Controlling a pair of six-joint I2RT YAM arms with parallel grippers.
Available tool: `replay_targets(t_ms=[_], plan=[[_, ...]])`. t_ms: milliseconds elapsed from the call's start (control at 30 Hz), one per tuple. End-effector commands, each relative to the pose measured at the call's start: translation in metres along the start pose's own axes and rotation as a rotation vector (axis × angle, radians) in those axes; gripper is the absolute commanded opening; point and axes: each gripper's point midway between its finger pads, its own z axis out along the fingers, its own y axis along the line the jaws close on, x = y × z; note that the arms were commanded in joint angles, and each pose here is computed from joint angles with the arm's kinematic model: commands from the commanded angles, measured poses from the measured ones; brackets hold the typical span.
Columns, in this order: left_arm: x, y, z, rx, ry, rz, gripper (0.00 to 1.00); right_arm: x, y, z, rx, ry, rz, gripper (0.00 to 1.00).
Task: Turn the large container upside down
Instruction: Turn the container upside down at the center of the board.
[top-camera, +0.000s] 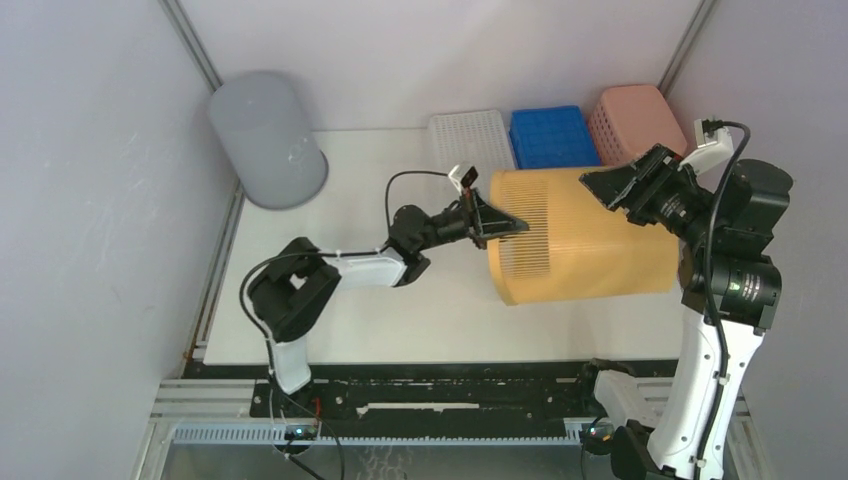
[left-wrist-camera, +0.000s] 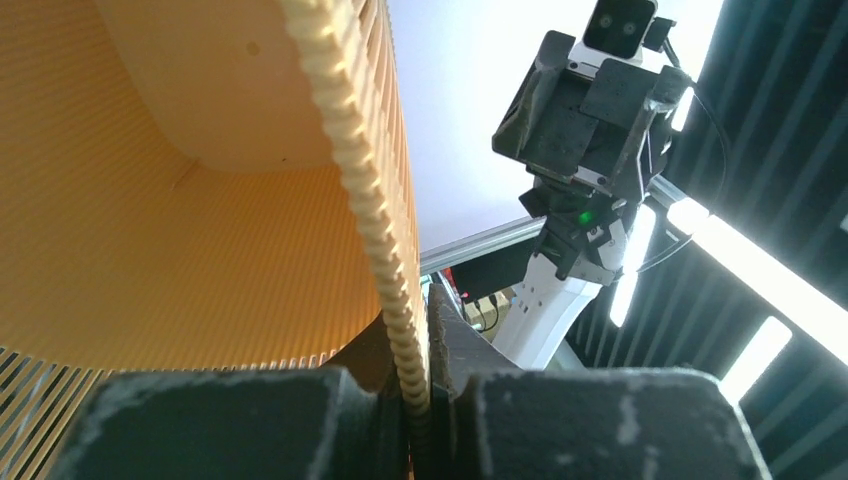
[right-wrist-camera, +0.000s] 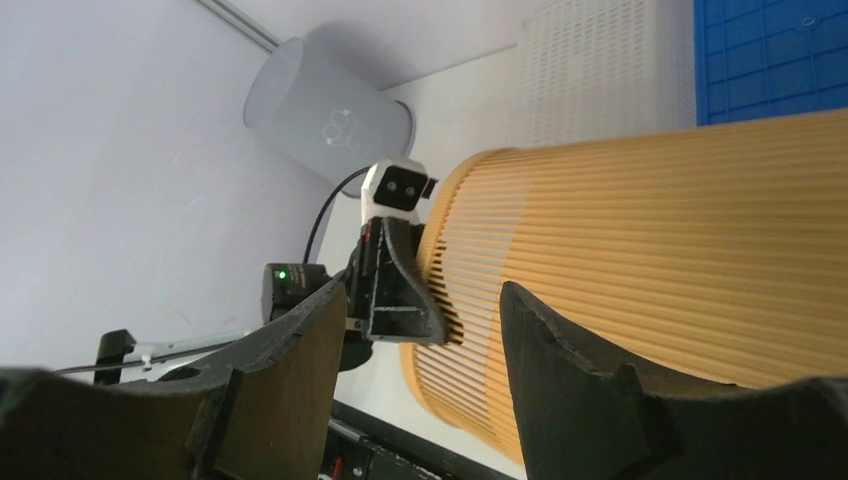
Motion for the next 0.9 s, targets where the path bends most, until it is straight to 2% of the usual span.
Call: replay_targets(t_ms=[0,167,367,600,867], plan=[[0.009,-0.093,0.034,0.361,0.046,0.174,0.00,-0.001,0.003,-0.010,0.037,0.009,-0.044,0.66],[0.007,-0.088,0.081,0.475,0.069,0.136,0.00,0.003,0.003,-0.012,0.049,0.026,-0.032,0.66],[0.017,-0.071,0.115,0.561,0.074,0.093,0.00,0.009,-0.002,-0.011,0.081,0.047,-0.029,0.66],[0.022,-0.027,0.137,0.588,0.041,0.047,0.00,0.017,-0.006,-0.012,0.112,0.071,-0.039,0.66],[0.015,0.015,0.143,0.674,0.031,-0.017,0.00,0.023,-0.008,-0.018,0.140,0.079,-0.058,0.66]])
